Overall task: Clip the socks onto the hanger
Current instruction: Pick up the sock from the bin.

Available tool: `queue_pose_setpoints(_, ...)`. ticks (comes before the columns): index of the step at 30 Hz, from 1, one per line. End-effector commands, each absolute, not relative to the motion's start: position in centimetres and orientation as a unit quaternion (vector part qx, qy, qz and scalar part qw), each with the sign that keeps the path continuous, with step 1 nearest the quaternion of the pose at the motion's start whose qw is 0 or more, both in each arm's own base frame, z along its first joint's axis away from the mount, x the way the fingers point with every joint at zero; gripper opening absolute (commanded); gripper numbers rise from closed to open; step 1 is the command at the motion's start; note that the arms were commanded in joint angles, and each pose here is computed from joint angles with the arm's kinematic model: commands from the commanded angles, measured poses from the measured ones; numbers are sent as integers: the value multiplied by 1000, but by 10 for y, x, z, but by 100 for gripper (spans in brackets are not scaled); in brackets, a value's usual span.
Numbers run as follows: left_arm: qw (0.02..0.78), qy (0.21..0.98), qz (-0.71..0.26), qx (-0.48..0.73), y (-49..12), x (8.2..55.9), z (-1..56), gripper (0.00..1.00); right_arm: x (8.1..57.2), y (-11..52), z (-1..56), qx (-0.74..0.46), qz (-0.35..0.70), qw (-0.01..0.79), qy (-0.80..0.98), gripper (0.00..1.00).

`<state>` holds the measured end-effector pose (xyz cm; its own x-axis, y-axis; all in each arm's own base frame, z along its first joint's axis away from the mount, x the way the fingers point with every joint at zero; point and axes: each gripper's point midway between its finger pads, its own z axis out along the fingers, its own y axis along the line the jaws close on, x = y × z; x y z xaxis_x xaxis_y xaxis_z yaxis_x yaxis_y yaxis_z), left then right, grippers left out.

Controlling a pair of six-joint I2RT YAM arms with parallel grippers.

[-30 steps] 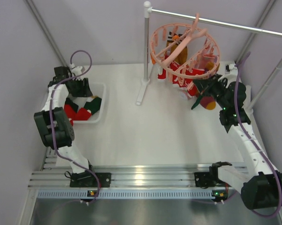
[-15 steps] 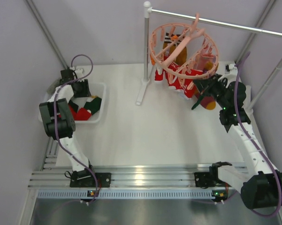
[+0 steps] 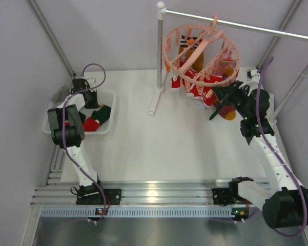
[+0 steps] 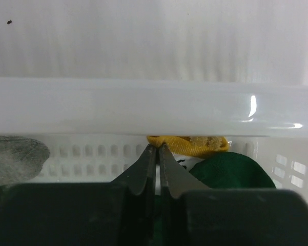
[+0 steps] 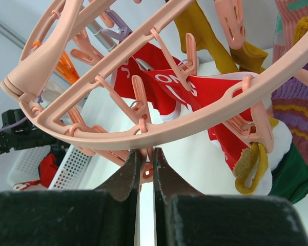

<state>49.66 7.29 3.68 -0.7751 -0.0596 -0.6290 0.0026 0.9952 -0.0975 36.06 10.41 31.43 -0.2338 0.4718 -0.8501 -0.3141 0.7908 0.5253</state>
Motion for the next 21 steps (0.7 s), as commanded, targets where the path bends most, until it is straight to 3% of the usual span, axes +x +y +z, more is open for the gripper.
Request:
queue_pose_setpoints(1, 368, 929, -41, 1, 75, 501, 61, 5, 359, 100, 343, 40, 315, 644, 696, 0)
queue_pose_setpoints(3, 394, 919, -35, 15, 74, 501, 89, 0, 358, 100, 345, 39, 315, 646, 694, 0)
queue_pose_setpoints(10, 520, 850, 15, 84, 74, 486, 209, 0, 354, 100, 346, 37, 314, 648, 693, 0)
queue_pose_setpoints(21, 588, 804, -2, 91, 71, 449, 294, 0, 350, 101, 349, 31, 319, 650, 689, 0)
